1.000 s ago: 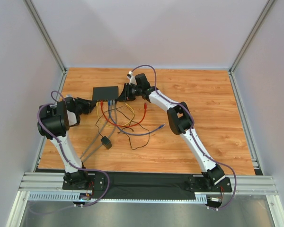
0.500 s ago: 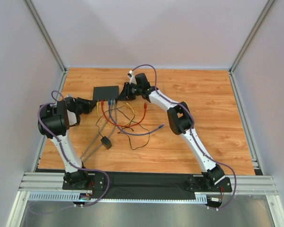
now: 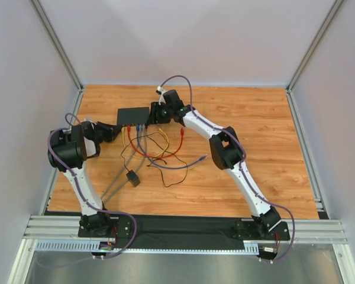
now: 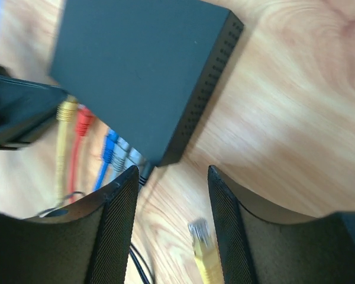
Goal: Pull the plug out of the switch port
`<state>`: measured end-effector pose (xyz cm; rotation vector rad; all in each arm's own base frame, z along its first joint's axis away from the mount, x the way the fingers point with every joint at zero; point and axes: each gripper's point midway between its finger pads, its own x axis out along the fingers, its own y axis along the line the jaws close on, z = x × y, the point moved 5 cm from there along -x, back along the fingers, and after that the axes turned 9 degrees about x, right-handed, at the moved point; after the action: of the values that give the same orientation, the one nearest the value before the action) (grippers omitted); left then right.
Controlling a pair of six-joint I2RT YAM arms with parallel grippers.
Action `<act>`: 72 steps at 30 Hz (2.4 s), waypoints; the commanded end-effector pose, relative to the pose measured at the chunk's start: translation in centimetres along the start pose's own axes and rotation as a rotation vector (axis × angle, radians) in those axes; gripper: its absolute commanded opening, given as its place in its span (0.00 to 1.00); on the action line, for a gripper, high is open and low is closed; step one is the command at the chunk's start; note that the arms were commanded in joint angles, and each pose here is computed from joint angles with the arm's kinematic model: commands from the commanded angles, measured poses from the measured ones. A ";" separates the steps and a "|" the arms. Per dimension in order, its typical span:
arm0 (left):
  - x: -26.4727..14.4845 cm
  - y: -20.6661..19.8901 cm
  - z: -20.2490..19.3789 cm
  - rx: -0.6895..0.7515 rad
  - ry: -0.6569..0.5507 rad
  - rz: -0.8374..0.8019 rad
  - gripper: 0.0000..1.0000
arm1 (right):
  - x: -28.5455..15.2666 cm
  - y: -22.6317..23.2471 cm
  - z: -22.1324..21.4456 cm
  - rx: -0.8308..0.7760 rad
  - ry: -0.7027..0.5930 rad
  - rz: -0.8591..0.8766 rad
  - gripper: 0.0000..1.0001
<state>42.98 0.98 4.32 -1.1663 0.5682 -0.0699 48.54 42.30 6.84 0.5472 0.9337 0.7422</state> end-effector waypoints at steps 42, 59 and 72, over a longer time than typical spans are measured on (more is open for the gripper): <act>-2.8 2.7 -3.2 -0.070 0.043 0.040 0.00 | 2.2 8.2 -2.4 -0.176 -0.161 -0.053 0.37; -3.5 2.8 -4.0 -0.074 0.055 0.038 0.00 | 6.1 5.8 -2.1 0.216 -0.234 0.024 0.38; -5.4 0.8 -4.3 -0.045 0.024 -0.048 0.00 | 4.5 7.4 -1.1 0.128 -0.212 0.118 0.40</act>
<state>37.21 -0.34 3.66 -1.2385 0.5821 -0.1027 47.13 51.07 7.97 0.8365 0.7668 0.6875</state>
